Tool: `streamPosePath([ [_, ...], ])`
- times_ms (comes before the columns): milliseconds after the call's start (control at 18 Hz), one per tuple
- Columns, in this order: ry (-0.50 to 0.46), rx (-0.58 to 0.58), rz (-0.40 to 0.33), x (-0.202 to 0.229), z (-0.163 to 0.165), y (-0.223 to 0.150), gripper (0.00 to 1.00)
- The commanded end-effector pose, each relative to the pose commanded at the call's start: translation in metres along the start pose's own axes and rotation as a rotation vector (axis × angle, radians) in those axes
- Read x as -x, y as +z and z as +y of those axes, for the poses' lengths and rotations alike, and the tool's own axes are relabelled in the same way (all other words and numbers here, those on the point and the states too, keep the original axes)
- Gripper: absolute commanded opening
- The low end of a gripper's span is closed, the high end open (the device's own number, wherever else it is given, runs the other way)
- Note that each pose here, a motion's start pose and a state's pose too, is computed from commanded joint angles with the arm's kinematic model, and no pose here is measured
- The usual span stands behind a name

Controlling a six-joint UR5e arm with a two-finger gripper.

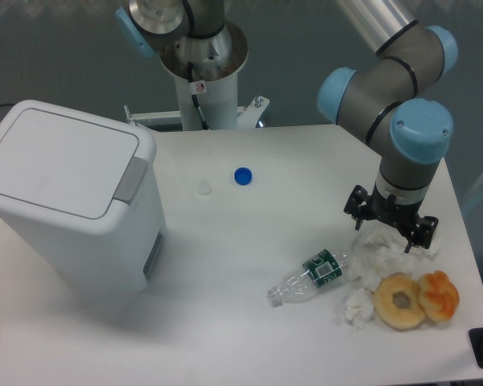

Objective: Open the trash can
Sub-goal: 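Raise the gripper up from above the tissues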

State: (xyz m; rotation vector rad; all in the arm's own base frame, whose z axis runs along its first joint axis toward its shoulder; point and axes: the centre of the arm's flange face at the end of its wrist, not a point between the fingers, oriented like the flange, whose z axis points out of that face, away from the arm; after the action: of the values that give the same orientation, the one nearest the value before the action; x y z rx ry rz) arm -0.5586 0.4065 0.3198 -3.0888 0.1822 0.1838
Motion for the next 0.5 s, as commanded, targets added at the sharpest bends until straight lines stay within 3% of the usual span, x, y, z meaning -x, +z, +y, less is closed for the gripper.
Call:
streamPosePath([
  [333,-0.015,-0.011,0.009,-0.007,0.002,-0.005,1.00],
  [500,-0.150,-0.072,0.048,-0.018,0.000,0.000,1.00],
])
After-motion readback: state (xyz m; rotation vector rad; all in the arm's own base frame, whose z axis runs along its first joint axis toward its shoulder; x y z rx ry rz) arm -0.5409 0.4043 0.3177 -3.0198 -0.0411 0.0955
